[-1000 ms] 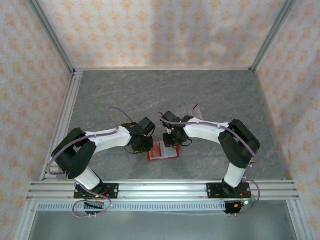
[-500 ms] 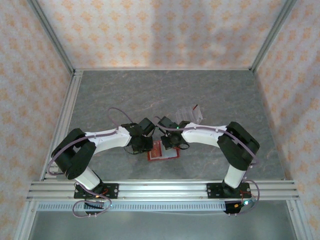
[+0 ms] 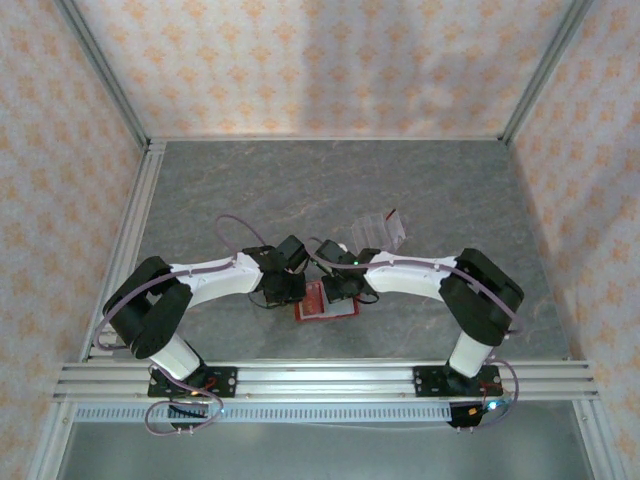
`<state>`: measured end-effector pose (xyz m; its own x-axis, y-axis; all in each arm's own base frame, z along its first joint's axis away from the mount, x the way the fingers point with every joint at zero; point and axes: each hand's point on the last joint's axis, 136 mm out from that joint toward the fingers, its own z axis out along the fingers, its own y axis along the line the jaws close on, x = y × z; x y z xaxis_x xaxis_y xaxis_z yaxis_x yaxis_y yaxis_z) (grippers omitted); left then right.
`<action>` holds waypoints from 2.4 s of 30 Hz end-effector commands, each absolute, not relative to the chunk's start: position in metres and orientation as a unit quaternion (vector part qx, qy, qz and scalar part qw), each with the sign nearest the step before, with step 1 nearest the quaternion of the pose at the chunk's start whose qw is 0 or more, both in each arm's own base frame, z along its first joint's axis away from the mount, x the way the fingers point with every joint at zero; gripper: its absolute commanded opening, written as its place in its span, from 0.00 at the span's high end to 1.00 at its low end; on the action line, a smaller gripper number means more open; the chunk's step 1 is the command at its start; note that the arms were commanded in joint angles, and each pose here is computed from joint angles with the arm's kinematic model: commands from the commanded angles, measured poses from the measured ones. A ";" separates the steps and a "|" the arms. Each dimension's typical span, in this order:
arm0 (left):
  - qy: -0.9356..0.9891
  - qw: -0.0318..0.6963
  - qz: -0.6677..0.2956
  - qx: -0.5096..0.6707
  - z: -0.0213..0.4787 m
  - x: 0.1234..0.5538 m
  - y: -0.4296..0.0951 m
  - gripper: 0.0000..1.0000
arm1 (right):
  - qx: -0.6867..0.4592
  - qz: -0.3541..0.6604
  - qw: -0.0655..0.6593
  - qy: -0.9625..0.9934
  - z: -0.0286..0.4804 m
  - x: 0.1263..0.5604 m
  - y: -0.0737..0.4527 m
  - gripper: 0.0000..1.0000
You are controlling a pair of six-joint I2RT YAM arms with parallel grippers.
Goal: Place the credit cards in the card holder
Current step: Flip over the card slot in the card holder.
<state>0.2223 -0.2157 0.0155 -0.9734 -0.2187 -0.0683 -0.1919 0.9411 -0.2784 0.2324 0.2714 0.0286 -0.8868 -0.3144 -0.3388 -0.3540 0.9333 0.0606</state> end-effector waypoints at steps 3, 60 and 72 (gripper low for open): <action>0.990 -0.008 -0.099 -0.105 -0.016 0.192 -0.203 1.00 | -0.164 0.086 0.163 0.969 0.049 0.228 0.278 1.00; 0.976 0.003 -0.159 -0.145 0.002 0.191 -0.204 1.00 | -0.105 0.267 0.038 0.957 0.043 0.211 0.350 0.92; 0.978 0.020 -0.153 -0.140 0.023 0.196 -0.192 1.00 | -0.120 0.292 0.027 0.949 0.055 0.209 0.362 0.82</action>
<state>0.2053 -0.2054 0.0205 -0.9585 -0.2851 -0.0098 -0.2641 0.9000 -0.3469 0.2090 0.3547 0.0508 -0.9720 -0.1958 -0.1297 -0.2348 0.8144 0.5307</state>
